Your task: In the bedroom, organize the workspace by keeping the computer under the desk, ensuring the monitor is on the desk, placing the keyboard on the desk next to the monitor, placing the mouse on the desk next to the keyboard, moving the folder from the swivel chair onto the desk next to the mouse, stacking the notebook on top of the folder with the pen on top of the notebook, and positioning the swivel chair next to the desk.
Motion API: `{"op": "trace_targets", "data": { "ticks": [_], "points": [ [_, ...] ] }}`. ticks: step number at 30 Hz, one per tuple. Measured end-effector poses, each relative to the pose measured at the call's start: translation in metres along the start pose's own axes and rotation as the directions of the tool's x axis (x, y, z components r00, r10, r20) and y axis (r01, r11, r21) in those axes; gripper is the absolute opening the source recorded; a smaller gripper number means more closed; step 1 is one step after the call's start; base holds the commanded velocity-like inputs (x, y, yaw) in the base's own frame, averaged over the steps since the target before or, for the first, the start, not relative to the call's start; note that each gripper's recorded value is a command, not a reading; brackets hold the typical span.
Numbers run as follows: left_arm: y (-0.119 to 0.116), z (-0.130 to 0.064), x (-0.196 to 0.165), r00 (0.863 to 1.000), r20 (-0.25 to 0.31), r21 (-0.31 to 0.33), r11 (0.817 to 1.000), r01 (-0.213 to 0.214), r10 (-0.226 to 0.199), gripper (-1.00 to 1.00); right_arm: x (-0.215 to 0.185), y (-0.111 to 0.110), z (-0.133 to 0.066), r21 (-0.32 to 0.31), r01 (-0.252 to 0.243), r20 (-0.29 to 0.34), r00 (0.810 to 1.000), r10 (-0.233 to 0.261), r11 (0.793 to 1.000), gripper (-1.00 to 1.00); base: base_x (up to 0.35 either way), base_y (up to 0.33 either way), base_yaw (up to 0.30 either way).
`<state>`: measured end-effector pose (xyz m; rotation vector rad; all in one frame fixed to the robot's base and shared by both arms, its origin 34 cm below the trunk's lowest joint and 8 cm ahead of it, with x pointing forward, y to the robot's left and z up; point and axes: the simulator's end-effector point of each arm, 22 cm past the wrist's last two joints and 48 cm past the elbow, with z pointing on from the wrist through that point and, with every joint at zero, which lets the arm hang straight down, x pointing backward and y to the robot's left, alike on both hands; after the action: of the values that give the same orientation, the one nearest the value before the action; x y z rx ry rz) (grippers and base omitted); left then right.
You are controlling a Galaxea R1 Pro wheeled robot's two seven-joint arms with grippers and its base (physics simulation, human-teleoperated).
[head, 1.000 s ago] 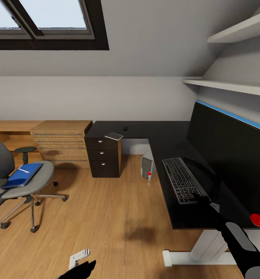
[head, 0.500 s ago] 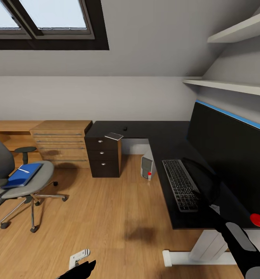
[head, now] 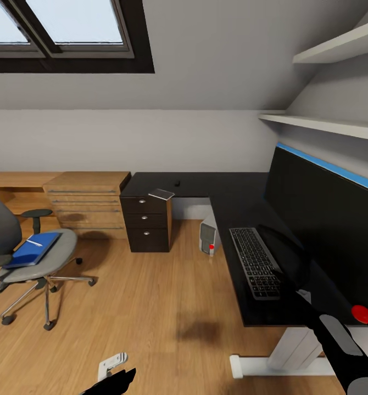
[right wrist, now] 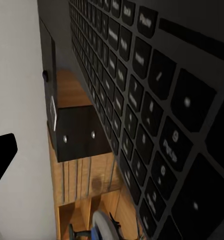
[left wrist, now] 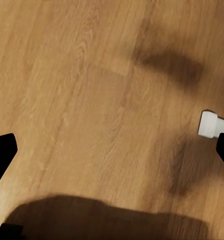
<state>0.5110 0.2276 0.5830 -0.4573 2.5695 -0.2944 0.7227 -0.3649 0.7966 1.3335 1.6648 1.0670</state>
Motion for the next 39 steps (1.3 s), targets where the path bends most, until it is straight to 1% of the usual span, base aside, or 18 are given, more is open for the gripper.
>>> {"op": "trace_targets", "data": {
  "ticks": [13,35,39],
  "points": [
    [0.0005,0.0000,0.0000,1.000,0.000,-0.001,1.000,0.001,-0.001,1.00,0.0000,0.0005,0.0001,-0.001,0.001,0.000,1.000,-0.001,1.000,1.00,-0.017,0.000,0.000],
    [0.0006,0.0003,0.0000,1.000,0.000,-0.002,1.000,0.001,-0.001,1.00,0.0011,-0.0007,0.0007,0.001,0.001,-0.001,1.000,-0.001,1.000,1.00,-0.265,0.000,0.000],
    [0.0043,-0.0001,-0.0014,1.000,0.001,-0.007,1.000,-0.001,0.001,1.00,-0.0014,-0.0029,0.0007,0.006,0.001,0.011,1.000,-0.001,1.000,1.00,-0.277,0.000,0.000]
  ]
}}
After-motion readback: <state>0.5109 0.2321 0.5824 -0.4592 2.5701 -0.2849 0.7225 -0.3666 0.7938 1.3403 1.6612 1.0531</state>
